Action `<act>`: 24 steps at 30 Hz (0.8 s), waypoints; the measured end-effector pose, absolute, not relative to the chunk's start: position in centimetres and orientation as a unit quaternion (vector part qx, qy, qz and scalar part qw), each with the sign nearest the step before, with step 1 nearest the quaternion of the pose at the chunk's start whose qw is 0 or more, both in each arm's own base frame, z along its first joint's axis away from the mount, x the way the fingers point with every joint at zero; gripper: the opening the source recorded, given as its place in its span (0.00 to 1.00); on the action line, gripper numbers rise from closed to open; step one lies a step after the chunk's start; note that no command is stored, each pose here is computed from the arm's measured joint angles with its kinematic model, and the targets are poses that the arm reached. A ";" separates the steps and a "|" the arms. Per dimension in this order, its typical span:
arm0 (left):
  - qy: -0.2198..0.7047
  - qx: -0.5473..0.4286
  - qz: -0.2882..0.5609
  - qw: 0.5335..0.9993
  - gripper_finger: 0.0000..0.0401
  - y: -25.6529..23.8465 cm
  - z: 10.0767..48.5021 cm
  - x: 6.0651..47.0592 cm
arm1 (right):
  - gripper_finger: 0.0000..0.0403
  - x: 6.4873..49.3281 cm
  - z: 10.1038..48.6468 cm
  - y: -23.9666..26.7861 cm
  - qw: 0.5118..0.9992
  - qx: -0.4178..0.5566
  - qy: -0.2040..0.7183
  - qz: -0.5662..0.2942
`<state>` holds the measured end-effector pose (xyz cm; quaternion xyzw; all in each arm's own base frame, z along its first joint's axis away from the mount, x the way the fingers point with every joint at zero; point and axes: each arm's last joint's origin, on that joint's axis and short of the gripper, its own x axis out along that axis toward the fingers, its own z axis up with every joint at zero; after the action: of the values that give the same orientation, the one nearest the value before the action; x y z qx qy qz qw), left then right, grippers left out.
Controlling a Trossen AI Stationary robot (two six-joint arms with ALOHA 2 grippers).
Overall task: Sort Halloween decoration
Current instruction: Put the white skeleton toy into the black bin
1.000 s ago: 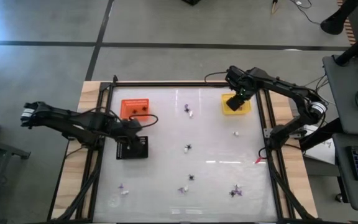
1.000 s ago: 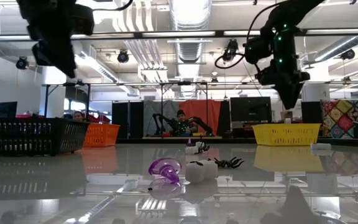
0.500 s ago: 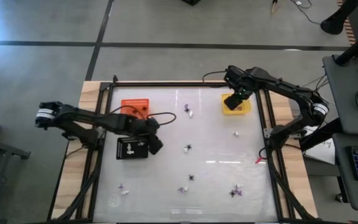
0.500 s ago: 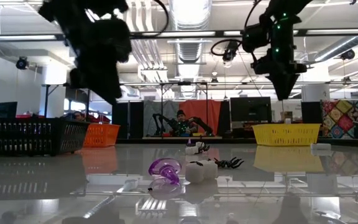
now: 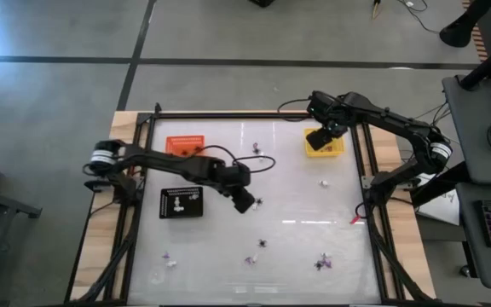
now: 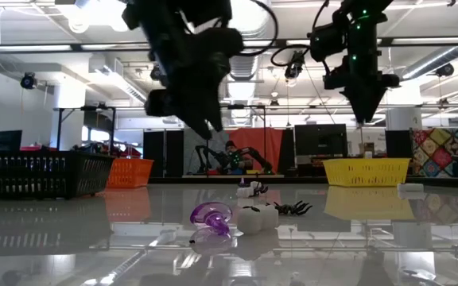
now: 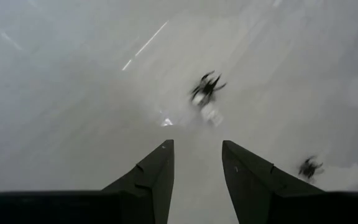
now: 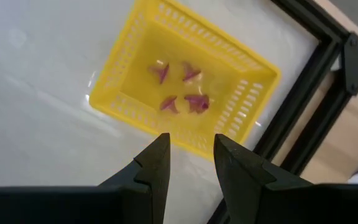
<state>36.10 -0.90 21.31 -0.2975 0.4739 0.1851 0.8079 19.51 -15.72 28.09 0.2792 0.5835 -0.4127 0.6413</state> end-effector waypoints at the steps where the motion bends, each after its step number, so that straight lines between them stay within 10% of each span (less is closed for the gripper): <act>1: 0.474 -0.298 0.186 0.808 0.29 -0.9 21.2 36.7 | 0.29 19.6 28.2 -15.6 0.639 0.282 0.584 -0.414; 24: 0.521 -0.358 0.224 0.742 0.29 -1.4 16.1 39.9 | 0.29 21.3 30.3 -13.2 0.667 0.257 0.583 -0.387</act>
<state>39.95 -1.37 16.13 -0.3575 0.5215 0.2240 0.7417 21.28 -13.18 30.29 0.2568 0.5828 -0.3866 0.6670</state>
